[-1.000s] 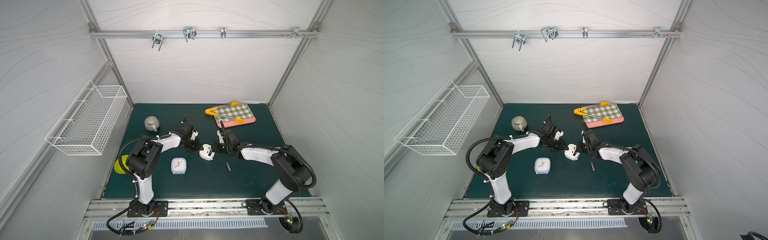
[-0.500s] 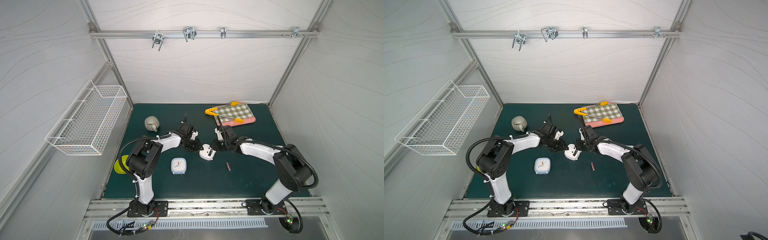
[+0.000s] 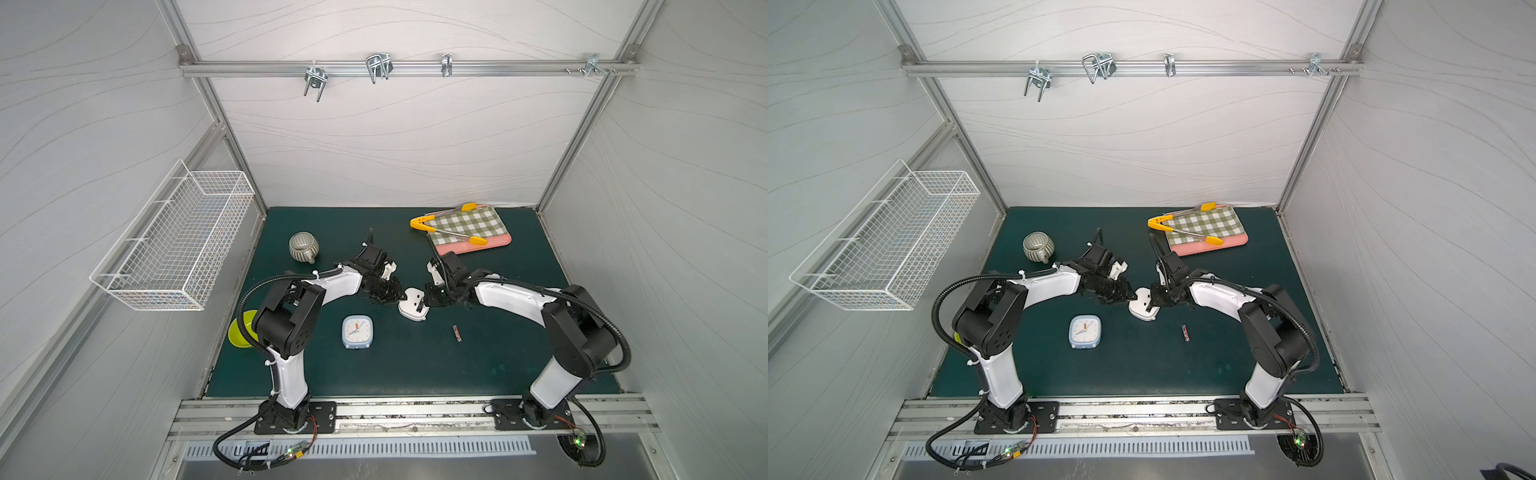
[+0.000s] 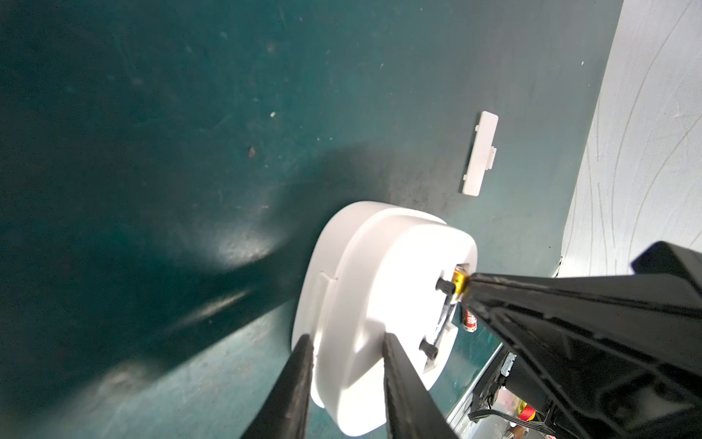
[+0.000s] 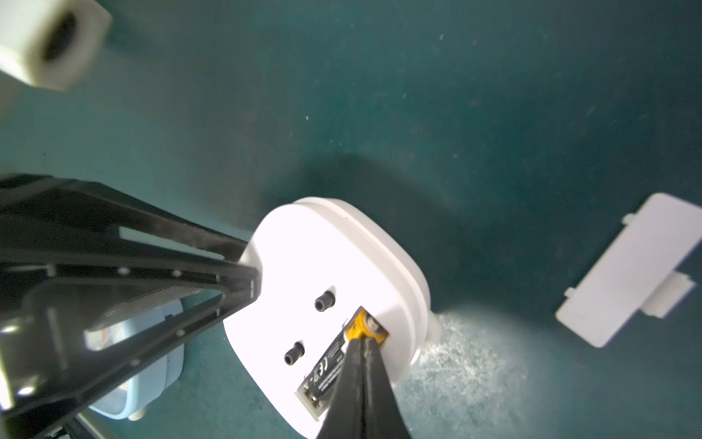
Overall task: Insert the battery into the alarm
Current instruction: Install the battery in the alarm.
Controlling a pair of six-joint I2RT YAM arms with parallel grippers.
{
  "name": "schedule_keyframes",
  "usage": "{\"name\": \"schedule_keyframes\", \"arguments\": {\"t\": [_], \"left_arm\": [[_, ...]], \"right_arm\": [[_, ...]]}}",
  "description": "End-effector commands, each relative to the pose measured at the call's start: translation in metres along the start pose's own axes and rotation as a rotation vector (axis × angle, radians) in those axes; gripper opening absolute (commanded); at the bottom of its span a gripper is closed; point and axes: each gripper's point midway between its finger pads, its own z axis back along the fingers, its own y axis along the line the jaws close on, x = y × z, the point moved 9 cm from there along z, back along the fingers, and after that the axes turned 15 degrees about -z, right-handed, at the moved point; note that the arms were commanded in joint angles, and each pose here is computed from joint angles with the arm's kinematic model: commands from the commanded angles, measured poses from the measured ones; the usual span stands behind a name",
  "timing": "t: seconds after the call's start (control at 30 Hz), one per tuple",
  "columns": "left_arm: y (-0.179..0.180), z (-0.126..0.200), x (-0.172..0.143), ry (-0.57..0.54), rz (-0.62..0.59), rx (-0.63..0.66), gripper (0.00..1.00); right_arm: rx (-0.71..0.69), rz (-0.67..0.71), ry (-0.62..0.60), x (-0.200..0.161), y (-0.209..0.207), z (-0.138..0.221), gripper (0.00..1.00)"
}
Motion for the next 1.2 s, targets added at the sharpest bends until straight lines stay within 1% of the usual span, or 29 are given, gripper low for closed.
{"name": "schedule_keyframes", "arguments": {"t": [0.0,0.13,0.23,0.5,0.63,0.7,0.8,0.9,1.03,1.13,1.17], "left_arm": [[0.028,-0.017,-0.023,0.112,0.061,0.154,0.32],[0.027,-0.016,-0.023,0.111,0.057,0.154,0.32],[0.027,-0.016,-0.023,0.112,0.058,0.150,0.32],[0.027,-0.016,-0.023,0.111,0.052,0.149,0.32],[0.027,-0.017,-0.024,0.113,0.055,0.148,0.32],[0.027,-0.017,-0.024,0.112,0.054,0.148,0.32],[0.027,-0.016,-0.024,0.113,0.055,0.148,0.32],[0.027,-0.016,-0.024,0.111,0.055,0.147,0.32],[0.027,-0.016,-0.025,0.112,0.056,0.147,0.32],[0.027,-0.015,-0.025,0.109,0.054,0.148,0.32],[0.027,-0.015,-0.025,0.110,0.053,0.149,0.32]], "right_arm": [[-0.034,0.011,0.042,-0.003,-0.002,-0.008,0.00],[-0.058,0.005,0.053,-0.005,-0.006,-0.012,0.00],[-0.104,-0.005,0.082,-0.007,-0.011,-0.015,0.00],[-0.239,-0.014,0.223,-0.018,-0.020,-0.037,0.01],[-0.225,-0.014,0.275,-0.023,-0.015,-0.043,0.01],[-0.214,-0.017,0.280,-0.023,-0.011,-0.042,0.01],[-0.202,0.003,0.242,-0.019,-0.004,-0.033,0.02],[-0.154,0.042,0.173,-0.011,0.009,-0.018,0.06],[-0.104,0.072,0.079,0.002,0.025,0.003,0.06],[-0.130,0.086,0.012,0.008,0.026,0.013,0.06],[-0.153,0.091,0.009,0.010,0.025,0.012,0.06]]}}
